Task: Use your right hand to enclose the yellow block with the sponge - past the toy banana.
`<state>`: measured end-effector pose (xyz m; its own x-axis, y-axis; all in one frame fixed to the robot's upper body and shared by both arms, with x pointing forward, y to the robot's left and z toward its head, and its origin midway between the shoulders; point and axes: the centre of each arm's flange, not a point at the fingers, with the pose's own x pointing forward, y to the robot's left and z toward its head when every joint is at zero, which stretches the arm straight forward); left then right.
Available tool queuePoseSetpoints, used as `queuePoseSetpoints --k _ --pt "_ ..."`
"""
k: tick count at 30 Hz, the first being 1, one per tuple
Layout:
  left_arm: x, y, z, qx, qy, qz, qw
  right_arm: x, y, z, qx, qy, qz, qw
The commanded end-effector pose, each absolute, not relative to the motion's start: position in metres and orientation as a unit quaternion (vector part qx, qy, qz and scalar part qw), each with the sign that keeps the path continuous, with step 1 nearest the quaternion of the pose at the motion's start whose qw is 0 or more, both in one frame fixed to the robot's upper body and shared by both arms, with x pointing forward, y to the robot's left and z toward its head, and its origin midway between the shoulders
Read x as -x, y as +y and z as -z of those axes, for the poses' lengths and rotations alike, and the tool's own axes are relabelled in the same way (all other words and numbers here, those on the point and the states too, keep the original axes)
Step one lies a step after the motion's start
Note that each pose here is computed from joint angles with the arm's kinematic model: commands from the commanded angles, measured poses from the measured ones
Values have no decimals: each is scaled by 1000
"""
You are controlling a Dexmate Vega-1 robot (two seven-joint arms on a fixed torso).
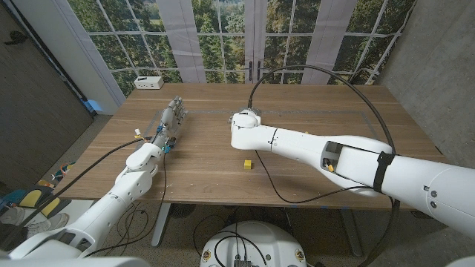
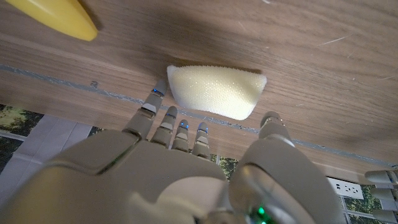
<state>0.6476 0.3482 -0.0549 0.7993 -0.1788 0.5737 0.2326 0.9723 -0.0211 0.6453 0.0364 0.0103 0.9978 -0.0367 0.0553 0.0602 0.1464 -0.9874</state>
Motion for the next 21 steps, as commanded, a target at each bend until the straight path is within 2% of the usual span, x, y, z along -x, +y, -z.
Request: queuePoseSetpoints --k 1,10,21 --pt "-648 351 55 47 -298 107 947 -646 50 -5 674 16 68 736" --pt "-650 352 55 46 -297 108 947 -648 59 0 698 26 96 709" --pt "-653 353 54 47 -296 107 948 -660 62 7 709 25 92 699"
